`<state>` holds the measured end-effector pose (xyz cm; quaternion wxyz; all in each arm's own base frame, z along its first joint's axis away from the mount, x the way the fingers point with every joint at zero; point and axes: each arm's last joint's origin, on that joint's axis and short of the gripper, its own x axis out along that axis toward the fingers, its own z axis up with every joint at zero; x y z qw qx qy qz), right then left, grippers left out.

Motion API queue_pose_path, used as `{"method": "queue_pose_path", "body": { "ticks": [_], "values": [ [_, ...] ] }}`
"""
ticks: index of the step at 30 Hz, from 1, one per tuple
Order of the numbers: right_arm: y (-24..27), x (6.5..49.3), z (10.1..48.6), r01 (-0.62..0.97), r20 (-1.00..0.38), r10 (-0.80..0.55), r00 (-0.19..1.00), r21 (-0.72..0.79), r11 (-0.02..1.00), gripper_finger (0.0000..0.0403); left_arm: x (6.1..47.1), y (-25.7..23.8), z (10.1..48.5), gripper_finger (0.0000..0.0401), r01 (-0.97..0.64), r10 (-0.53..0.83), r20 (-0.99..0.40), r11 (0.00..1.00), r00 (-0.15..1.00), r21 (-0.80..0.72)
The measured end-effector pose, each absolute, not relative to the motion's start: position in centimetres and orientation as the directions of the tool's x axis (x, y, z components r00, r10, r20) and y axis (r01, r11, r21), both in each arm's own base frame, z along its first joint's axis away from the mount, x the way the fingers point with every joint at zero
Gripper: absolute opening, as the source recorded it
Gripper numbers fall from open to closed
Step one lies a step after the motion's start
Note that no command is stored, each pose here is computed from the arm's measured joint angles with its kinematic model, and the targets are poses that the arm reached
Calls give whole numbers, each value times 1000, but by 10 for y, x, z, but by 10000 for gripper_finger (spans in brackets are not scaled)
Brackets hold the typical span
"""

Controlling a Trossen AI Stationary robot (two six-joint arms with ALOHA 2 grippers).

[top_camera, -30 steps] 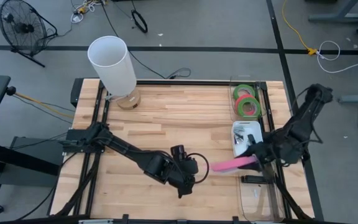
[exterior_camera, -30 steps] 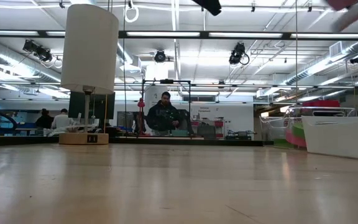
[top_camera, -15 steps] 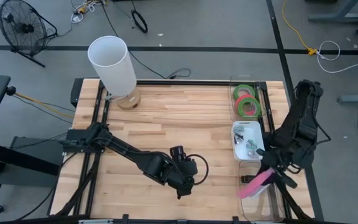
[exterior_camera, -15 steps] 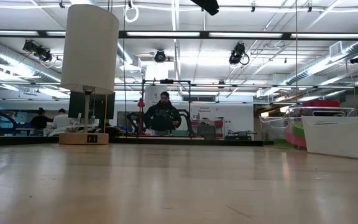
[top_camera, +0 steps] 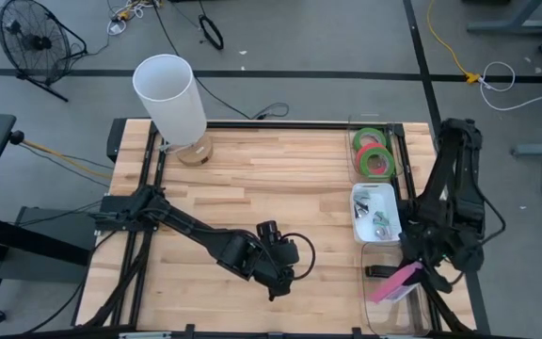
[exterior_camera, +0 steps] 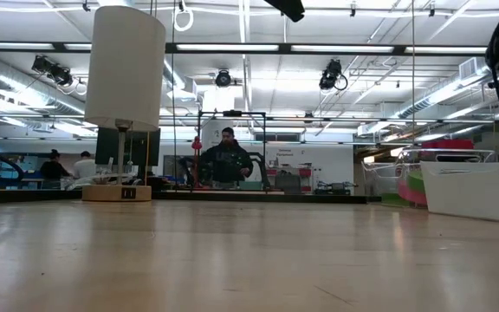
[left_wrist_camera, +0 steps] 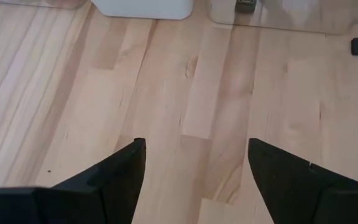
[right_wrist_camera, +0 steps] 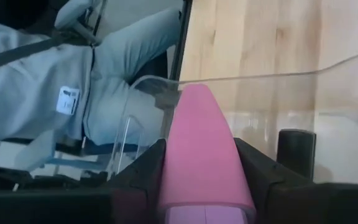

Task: Pick and place Stapler, Stapler remover, tape
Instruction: Put the pink stapler into the bottom transparent bin

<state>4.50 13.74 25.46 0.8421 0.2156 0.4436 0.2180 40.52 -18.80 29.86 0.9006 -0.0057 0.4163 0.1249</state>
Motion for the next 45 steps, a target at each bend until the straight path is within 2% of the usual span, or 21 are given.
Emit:
{"method": "queue_pose_path", "body": {
  "ticks": [7,14,17,32,35,39,41,45],
  "values": [
    [133,35,250,-129,-645,456,613,488,864,139,404,-190,299,281,-225,217,-751,970,623,93],
    [140,24,246,-117,-644,458,613,500,858,139,403,-193,298,281,-234,214,-752,969,624,81],
    [142,21,241,-89,-640,409,650,470,878,139,402,-195,298,281,-230,211,-751,970,626,81],
    [173,19,202,86,-704,195,682,342,936,139,396,-206,298,281,-240,224,-738,967,637,88],
    [180,19,197,114,-712,201,673,368,923,139,396,-206,298,281,-242,229,-735,966,638,91],
    [193,18,196,85,-725,278,630,421,903,140,396,-206,298,281,-243,230,-735,966,638,92],
    [195,17,197,49,-724,309,616,427,903,177,396,-206,299,281,-245,233,-733,965,639,94],
    [193,17,200,39,-724,327,607,439,898,289,396,-205,299,281,-250,252,-725,962,642,113]
  ]
}}
